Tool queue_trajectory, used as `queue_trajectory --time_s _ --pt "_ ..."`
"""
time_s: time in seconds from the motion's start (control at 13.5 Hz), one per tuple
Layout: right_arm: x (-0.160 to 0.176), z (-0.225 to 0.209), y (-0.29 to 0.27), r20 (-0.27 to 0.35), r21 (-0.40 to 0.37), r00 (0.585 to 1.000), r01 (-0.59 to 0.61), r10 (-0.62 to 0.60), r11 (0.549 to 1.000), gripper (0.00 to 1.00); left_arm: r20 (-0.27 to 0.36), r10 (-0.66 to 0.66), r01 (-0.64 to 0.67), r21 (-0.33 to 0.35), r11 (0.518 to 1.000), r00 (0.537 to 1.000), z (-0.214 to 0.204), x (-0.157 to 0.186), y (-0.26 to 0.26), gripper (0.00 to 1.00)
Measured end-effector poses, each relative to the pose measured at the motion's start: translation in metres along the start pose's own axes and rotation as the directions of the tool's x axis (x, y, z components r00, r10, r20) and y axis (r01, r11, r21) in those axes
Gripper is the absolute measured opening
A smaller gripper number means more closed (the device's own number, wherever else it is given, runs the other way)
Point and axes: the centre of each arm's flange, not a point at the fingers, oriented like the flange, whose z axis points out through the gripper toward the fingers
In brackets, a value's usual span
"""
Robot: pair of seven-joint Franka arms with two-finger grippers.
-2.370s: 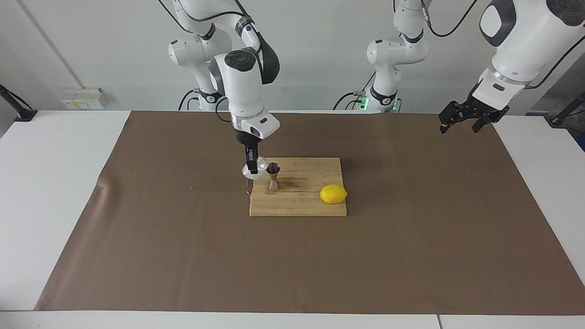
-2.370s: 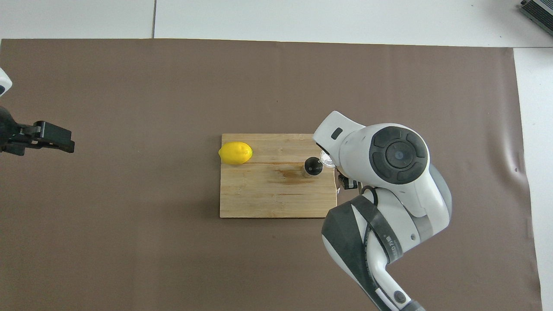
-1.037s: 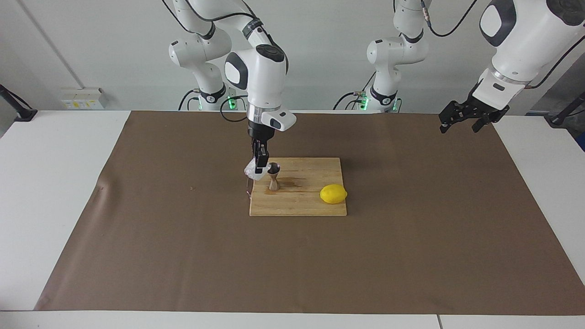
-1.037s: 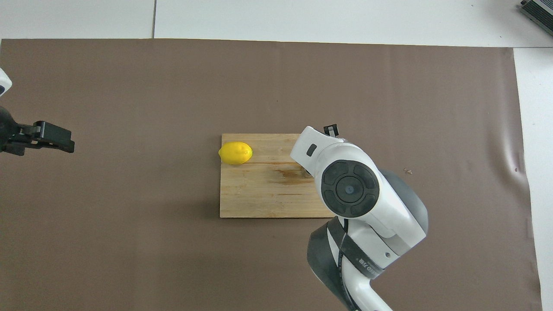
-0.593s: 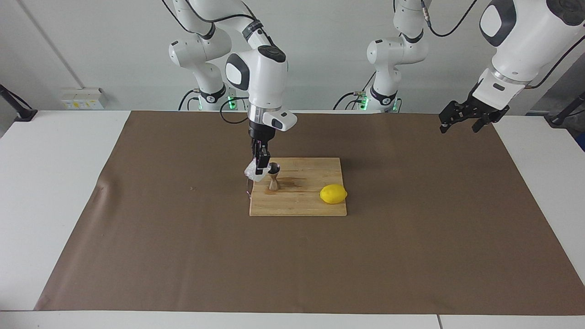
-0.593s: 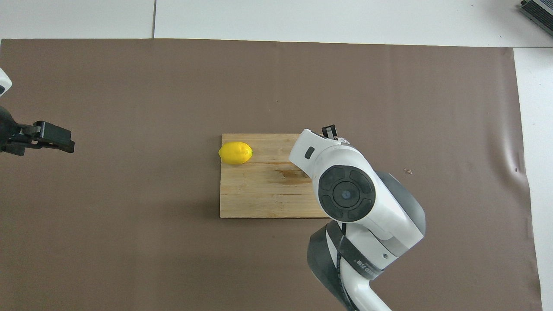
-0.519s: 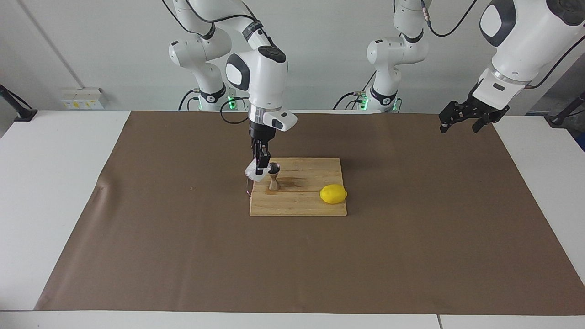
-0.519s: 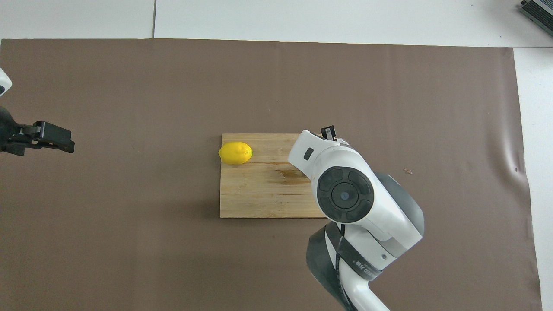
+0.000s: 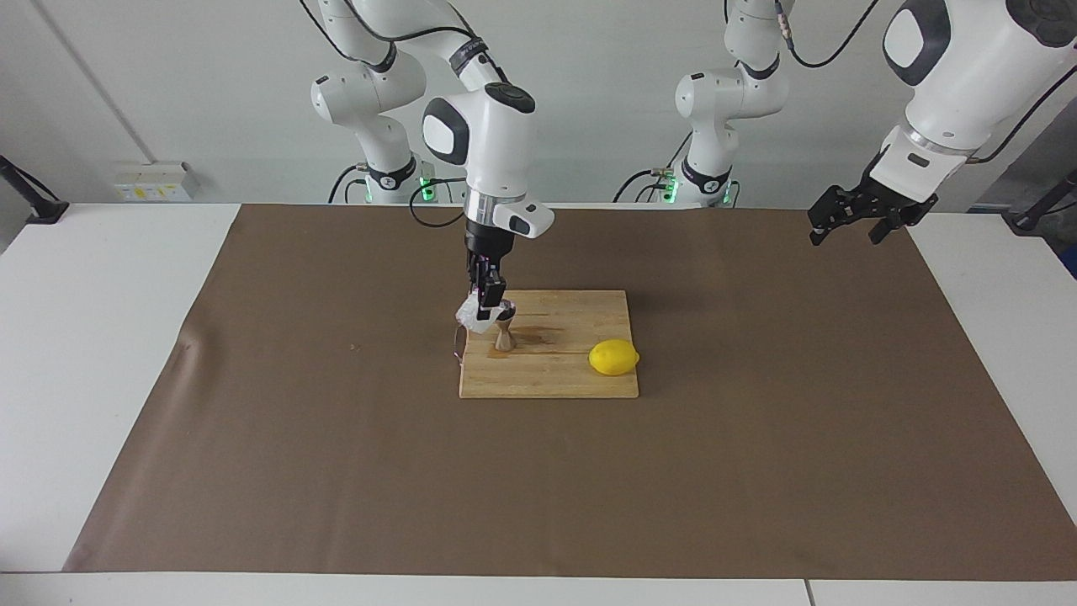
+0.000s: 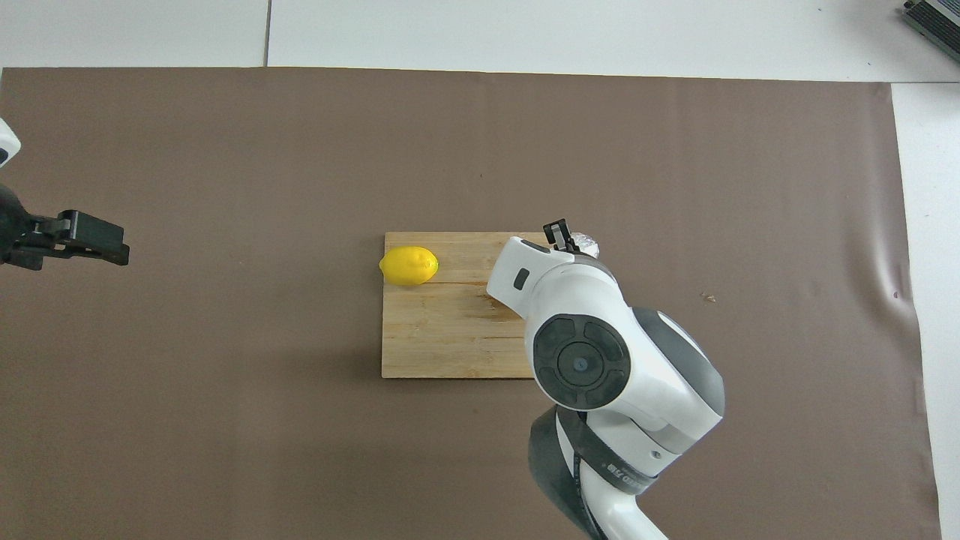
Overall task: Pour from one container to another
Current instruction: 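Tilt the white cup with the right gripper above the metal cup, then carry the white cup with the right gripper back to its spot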
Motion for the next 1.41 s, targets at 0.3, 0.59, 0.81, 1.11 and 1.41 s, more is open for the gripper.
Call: queue_trajectory --time_s 0.3,0.59,0.81,1.11,1.41 --pt "0.002 0.002 -0.005 0.01 -0.005 1.0 0.019 -0.019 1.0 0.48 0.0 0.0 0.0 0.0 1.0 1.0 0.0 0.0 0.0 1.0" --pt "0.003 0.0 -0.01 0.013 -0.006 1.0 0.009 -0.009 1.0 0.48 0.0 0.0 0.0 0.0 1.0 1.0 0.0 0.0 0.0 1.0" --pt "0.001 -0.005 -0.01 0.013 -0.012 1.0 -0.027 0.027 1.0 0.48 0.0 0.0 0.0 0.0 1.0 1.0 0.0 0.0 0.0 1.0" --pt "-0.011 -0.008 -0.008 -0.005 -0.006 0.997 -0.076 0.076 0.997 0.48 0.0 0.0 0.0 0.0 1.0 1.0 0.0 0.0 0.0 1.0" --pt "-0.018 -0.005 -0.008 -0.078 0.05 0.982 -0.169 0.172 0.984 0.48 0.0 0.0 0.0 0.0 1.0 1.0 0.0 0.0 0.0 1.0"
